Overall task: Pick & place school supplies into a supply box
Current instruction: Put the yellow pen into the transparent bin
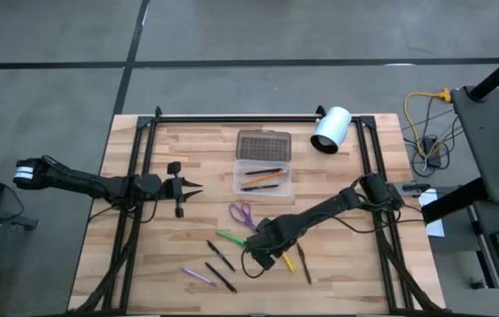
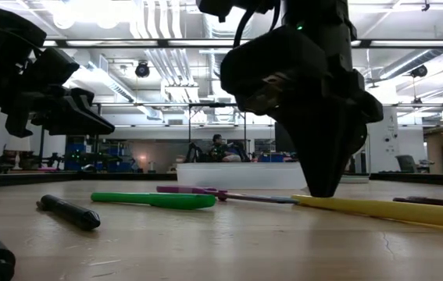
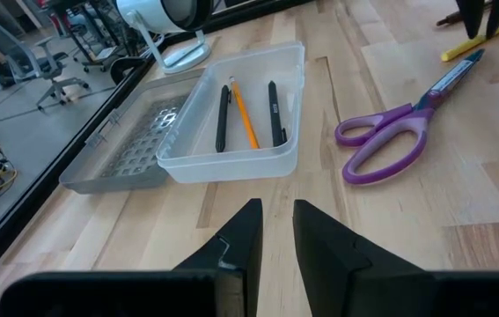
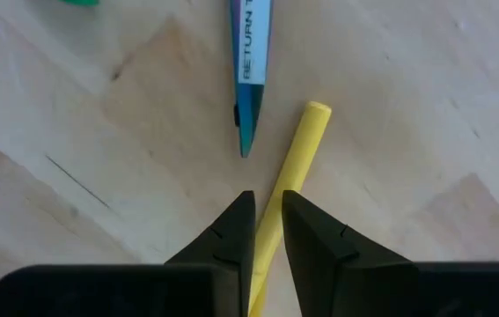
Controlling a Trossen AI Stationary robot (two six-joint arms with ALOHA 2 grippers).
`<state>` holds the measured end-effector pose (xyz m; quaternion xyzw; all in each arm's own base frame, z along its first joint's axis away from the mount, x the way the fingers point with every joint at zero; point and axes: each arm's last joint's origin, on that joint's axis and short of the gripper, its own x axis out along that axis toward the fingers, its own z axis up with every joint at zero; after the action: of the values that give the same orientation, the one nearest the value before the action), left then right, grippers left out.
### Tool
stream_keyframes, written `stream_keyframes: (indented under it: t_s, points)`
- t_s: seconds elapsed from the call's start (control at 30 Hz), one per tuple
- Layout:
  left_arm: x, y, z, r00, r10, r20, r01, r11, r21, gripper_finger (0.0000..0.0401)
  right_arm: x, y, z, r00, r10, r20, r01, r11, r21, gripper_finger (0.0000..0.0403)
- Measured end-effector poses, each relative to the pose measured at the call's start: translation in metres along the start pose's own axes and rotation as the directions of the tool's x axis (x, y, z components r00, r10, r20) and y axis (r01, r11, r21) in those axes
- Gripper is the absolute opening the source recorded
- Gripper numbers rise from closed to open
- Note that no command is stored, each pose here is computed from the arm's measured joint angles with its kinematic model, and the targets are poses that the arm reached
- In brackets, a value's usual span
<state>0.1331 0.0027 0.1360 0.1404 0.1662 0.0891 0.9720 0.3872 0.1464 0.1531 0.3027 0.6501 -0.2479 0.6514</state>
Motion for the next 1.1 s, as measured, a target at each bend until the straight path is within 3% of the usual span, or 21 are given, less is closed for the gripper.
stream_keyframes:
  t_s: [0.4, 1.1]
  points:
    - [0.000, 0.000, 0.000, 1.000, 0.000, 0.000, 0.000, 1.000, 0.000, 0.0052, 0.006, -0.008, 0.002, 1.000, -0.026, -0.014, 0.027, 0.999, 0.024, 0.0052]
    - [0.000, 0.000, 0.000, 1.000, 0.000, 0.000, 0.000, 1.000, 0.000, 0.0052, 0.014, -0.012, 0.005, 1.000, -0.030, -0.006, 0.029, 0.991, -0.127, 0.0052]
